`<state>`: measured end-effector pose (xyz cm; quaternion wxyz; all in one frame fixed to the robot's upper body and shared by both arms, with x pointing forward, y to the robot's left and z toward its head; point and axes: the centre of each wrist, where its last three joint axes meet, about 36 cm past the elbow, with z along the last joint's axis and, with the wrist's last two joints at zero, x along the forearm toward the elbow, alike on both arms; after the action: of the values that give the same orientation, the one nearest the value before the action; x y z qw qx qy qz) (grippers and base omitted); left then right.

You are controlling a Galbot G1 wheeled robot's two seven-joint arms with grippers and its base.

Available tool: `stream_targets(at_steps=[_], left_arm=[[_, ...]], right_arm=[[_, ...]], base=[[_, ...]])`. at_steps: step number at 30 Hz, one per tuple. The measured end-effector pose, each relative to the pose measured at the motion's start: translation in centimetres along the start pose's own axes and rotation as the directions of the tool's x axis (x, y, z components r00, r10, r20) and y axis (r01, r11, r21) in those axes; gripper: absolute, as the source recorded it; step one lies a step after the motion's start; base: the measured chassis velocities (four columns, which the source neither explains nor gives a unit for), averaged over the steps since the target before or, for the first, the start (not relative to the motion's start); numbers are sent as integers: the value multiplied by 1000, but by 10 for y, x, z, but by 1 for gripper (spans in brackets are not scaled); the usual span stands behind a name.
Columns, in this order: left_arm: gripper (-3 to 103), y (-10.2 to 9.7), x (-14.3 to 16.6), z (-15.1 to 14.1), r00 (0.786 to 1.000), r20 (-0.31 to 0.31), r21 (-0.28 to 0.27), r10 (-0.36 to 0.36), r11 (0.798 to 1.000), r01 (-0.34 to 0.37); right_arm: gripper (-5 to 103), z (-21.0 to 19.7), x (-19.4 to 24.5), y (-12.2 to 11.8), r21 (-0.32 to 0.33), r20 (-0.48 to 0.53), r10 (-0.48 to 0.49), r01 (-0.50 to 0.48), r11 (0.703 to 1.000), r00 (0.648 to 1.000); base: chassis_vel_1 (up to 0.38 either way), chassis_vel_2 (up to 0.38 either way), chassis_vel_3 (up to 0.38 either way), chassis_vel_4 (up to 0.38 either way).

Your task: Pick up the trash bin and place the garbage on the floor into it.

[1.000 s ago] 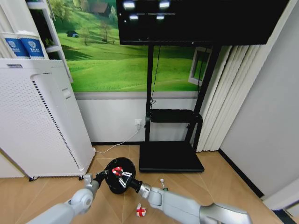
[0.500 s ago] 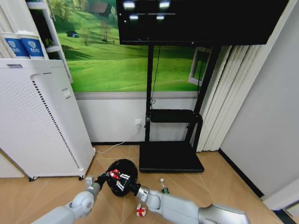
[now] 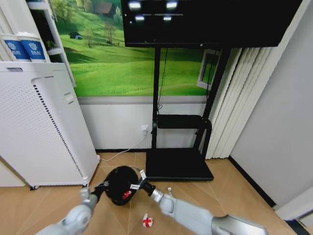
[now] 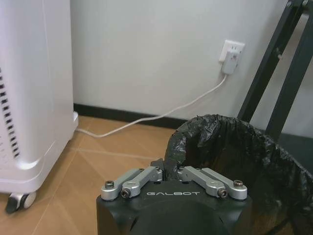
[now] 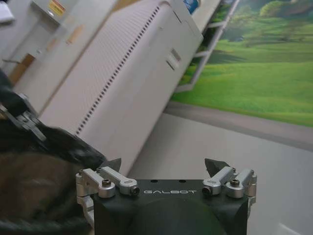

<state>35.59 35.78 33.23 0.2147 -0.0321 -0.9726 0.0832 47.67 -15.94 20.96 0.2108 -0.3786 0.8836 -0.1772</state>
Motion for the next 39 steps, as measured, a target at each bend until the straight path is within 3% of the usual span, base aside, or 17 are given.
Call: stream_targets(at_steps=[1, 5, 10, 12, 15, 27, 39], left_arm=[[7, -2, 4, -2, 1000, 2, 1, 6, 1000, -6], [7, -7, 22, -6, 1000, 26, 11, 11, 1000, -11], [6, 0, 69, 8, 998, 35, 31, -46, 998, 45], [6, 8, 102, 25, 997, 13, 27, -71, 997, 71], [6, 17, 124, 32, 996, 0, 21, -84, 996, 84], [6, 34, 152, 17, 988, 64, 9, -142, 990, 142], [6, 24, 176, 32, 986, 61, 9, -157, 988, 157]], right_arm=[[99, 13, 31, -18, 34, -66, 29, -27, 999, 997], [100, 29, 60, -22, 54, -145, 55, -47, 997, 988], [100, 46, 71, -4, 32, -220, 66, -60, 998, 973], [100, 47, 63, 10, 6, -219, 57, -57, 998, 974], [100, 44, 56, 19, -3, -205, 54, -56, 998, 977], [100, 48, 62, 14, 34, -222, 79, -73, 997, 972], [100, 49, 76, 12, 27, -233, 71, -66, 997, 970]], base=[[0, 0, 0, 0], [-18, -29, -27, -16], [-14, -11, -11, -10], [0, 0, 0, 0], [0, 0, 0, 0], [0, 0, 0, 0], [0, 0, 0, 0]])
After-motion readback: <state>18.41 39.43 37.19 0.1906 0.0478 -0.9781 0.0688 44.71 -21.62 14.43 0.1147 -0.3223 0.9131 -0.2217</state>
